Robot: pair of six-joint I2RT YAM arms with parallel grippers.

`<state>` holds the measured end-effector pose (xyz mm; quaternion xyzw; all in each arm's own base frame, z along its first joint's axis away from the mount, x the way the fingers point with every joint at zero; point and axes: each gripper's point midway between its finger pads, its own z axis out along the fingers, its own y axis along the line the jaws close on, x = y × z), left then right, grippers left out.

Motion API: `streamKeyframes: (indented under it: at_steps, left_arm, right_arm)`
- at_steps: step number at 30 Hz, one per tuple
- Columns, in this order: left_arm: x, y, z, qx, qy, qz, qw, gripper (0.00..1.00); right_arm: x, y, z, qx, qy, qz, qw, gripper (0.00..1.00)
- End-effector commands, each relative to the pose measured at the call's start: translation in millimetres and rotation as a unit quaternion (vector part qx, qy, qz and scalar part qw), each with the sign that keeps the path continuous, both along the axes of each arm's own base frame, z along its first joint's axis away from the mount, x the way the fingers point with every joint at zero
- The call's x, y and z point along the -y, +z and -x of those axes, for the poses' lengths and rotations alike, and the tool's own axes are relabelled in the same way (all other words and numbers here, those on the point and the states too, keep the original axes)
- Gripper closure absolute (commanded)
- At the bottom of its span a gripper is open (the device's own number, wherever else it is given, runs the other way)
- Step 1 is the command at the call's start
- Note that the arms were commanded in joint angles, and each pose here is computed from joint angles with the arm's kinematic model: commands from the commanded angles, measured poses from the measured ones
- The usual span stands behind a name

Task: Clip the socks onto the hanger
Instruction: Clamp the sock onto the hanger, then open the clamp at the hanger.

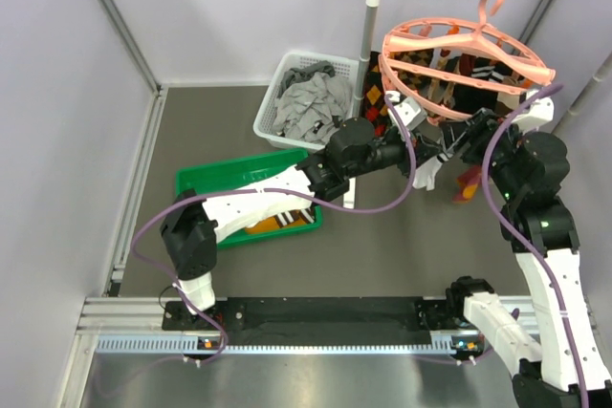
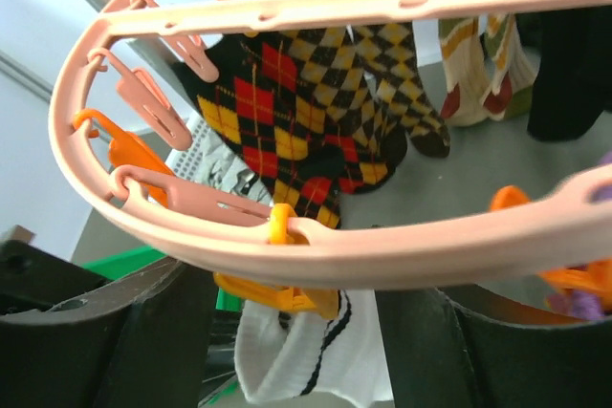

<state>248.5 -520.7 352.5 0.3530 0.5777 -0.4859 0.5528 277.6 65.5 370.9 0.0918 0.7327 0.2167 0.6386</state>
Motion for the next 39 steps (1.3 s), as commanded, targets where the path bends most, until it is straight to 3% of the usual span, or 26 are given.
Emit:
streamKeyframes:
  at_steps: [1, 4, 8, 19, 28, 39]
  left_arm:
    - [3.6, 31.5, 6.1, 0.024, -0.015, 0.043, 0.999, 0.97]
    - [2.7, 32.8, 7.3, 0.027, -0.016, 0.049, 0.998, 0.92]
    - [0.4, 32.8, 7.5, 0.033, -0.014, 0.055, 0.998, 0.77]
    - [-20.1, 33.2, -3.5, 0.047, 0.001, 0.088, 0.995, 0.27]
    - [-36.2, 33.1, -28.8, 0.036, -0.026, 0.145, 0.988, 0.21]
    - [-22.0, 36.9, -16.1, 0.043, -0.113, 0.185, 0.975, 0.20]
  right_arm:
    - [8.4, 39.8, 14.5, 0.053, -0.014, 0.022, 0.998, 0.38]
    - [11.6, 42.9, 16.9, 0.056, -0.020, 0.031, 0.998, 0.37]
    - [13.7, 44.7, 18.7, 0.060, -0.023, 0.040, 0.997, 0.37]
    - [18.0, 47.9, 22.6, 0.066, -0.029, 0.060, 0.996, 0.37]
    - [17.8, 51.3, 26.8, 0.074, -0.023, 0.071, 0.994, 0.37]
    - [18.2, 56.0, 35.7, 0.087, -0.017, 0.092, 0.992, 0.36]
